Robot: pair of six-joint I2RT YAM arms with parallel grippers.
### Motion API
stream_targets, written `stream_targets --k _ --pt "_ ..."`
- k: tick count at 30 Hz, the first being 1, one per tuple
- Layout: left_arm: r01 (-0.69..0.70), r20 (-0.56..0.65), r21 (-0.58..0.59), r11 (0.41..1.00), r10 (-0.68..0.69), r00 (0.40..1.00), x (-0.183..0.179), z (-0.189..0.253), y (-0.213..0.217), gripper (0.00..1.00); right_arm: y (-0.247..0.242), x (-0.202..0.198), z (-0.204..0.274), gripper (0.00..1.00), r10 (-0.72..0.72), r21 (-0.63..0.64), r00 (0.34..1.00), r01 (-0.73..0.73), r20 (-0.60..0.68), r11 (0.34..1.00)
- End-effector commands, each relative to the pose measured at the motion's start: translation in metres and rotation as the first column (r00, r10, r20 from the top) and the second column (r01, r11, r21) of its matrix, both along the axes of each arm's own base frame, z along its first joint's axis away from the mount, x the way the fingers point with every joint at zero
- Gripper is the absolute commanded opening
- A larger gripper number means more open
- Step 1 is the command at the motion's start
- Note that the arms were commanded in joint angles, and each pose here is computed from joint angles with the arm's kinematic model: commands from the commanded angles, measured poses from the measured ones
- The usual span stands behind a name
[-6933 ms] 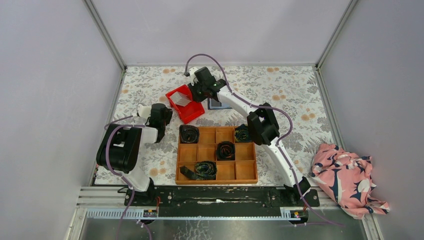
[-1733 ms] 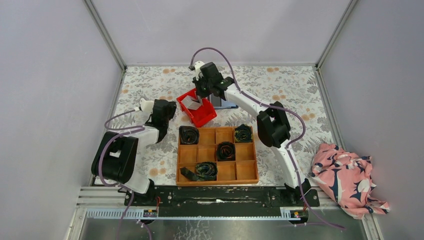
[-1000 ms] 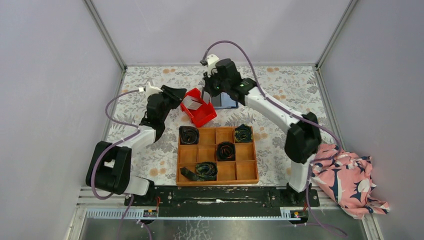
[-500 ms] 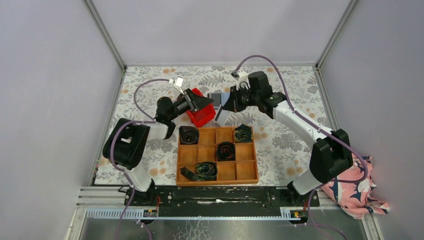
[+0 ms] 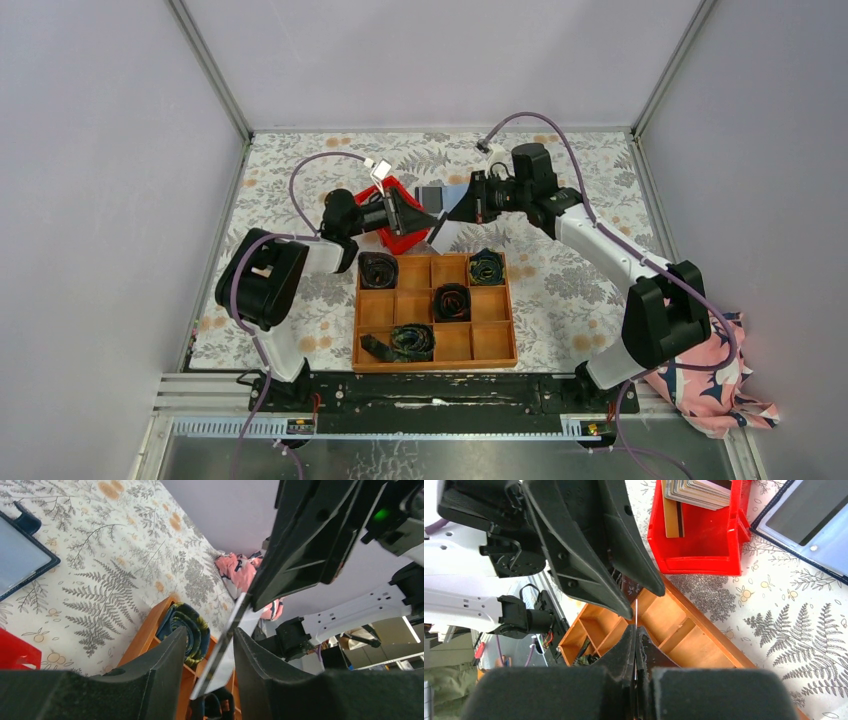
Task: Put the credit cards into the card holder
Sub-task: Pick up the credit card from the storage box.
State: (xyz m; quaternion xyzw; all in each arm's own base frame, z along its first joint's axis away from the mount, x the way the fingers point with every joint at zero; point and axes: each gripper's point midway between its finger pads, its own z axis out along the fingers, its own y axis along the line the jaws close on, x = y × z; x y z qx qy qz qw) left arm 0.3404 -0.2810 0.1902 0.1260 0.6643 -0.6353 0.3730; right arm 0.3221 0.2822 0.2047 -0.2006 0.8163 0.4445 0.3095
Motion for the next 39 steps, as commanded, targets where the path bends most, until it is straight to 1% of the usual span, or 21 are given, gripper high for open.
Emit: stream_targets --k 1,4,9,16,18,20,24,27,28,29,31,33,34,36,38,39 --pt "0.074 0.063 0.061 0.995 -0.078 0.995 -0.01 -0.001 -0.007 0.46 0.005 -0.003 0.027 0.0 0.045 0.084 0.998 -0.048 0.046 0.995" --pt "0.09 0.061 0.063 0.994 -0.094 0.994 -0.012 -0.002 -0.008 0.42 0.006 -0.002 0.025 0.0 0.049 0.086 0.998 -0.052 0.04 0.995" --pt "0.129 0.049 0.051 0.99 -0.132 0.99 -0.015 -0.003 -0.012 0.31 0.007 0.003 0.025 0.0 0.062 0.1 0.998 -0.065 0.027 0.993" --pt "0.22 0.02 0.013 0.975 -0.22 0.975 -0.024 0.0 -0.016 0.29 0.004 0.014 0.017 0.0 0.069 0.13 0.998 -0.067 -0.014 0.989" --pt "0.251 0.016 -0.005 0.968 -0.251 0.968 -0.027 0.0 -0.016 0.27 0.003 0.018 0.016 0.0 0.067 0.143 0.997 -0.063 -0.023 0.988" --pt "0.274 0.018 -0.026 0.961 -0.274 0.962 -0.031 0.002 -0.016 0.21 0.002 0.022 0.014 0.0 0.069 0.148 0.997 -0.063 -0.033 0.987" --pt "0.292 0.005 -0.057 0.955 -0.293 0.956 -0.031 0.004 -0.017 0.0 -0.001 0.028 0.014 0.0 0.063 0.159 0.997 -0.057 -0.036 0.986" --pt "0.295 -0.006 -0.07 0.953 -0.296 0.955 -0.027 0.005 -0.018 0.0 -0.002 0.035 0.004 0.0 0.057 0.158 0.997 -0.047 -0.061 0.986" --pt "0.29 -0.005 -0.076 0.954 -0.292 0.957 -0.024 0.006 -0.018 0.0 -0.002 0.037 0.004 0.01 0.056 0.161 0.997 -0.045 -0.062 0.986" --pt "0.279 -0.005 -0.082 0.957 -0.28 0.96 -0.021 0.007 -0.019 0.0 -0.004 0.039 0.003 0.07 0.054 0.161 0.997 -0.043 -0.062 0.986" --pt "0.238 -0.012 -0.081 0.968 -0.239 0.971 -0.011 0.006 -0.019 0.0 -0.008 0.046 0.001 0.25 0.034 0.159 0.997 -0.023 -0.063 0.987" --pt "0.158 -0.034 -0.047 0.986 -0.16 0.987 0.007 -0.001 -0.021 0.0 -0.016 0.054 -0.001 0.34 -0.008 0.154 0.998 0.017 -0.061 0.988" --pt "0.093 -0.05 -0.005 0.996 -0.093 0.994 0.02 -0.008 -0.02 0.0 -0.02 0.059 0.0 0.38 -0.032 0.157 0.998 0.041 -0.057 0.987" --pt "-0.027 -0.066 0.104 0.994 0.034 0.997 0.043 -0.021 -0.02 0.0 -0.027 0.068 0.001 0.43 -0.084 0.154 0.996 0.089 -0.041 0.984" --pt "-0.113 -0.061 0.194 0.975 0.127 0.99 0.059 -0.026 -0.022 0.0 -0.033 0.078 0.001 0.44 -0.135 0.141 0.99 0.138 -0.028 0.98" --pt "-0.138 -0.082 0.231 0.963 0.16 0.984 0.065 -0.032 -0.024 0.0 -0.036 0.084 0.0 0.45 -0.164 0.129 0.986 0.165 -0.016 0.978"
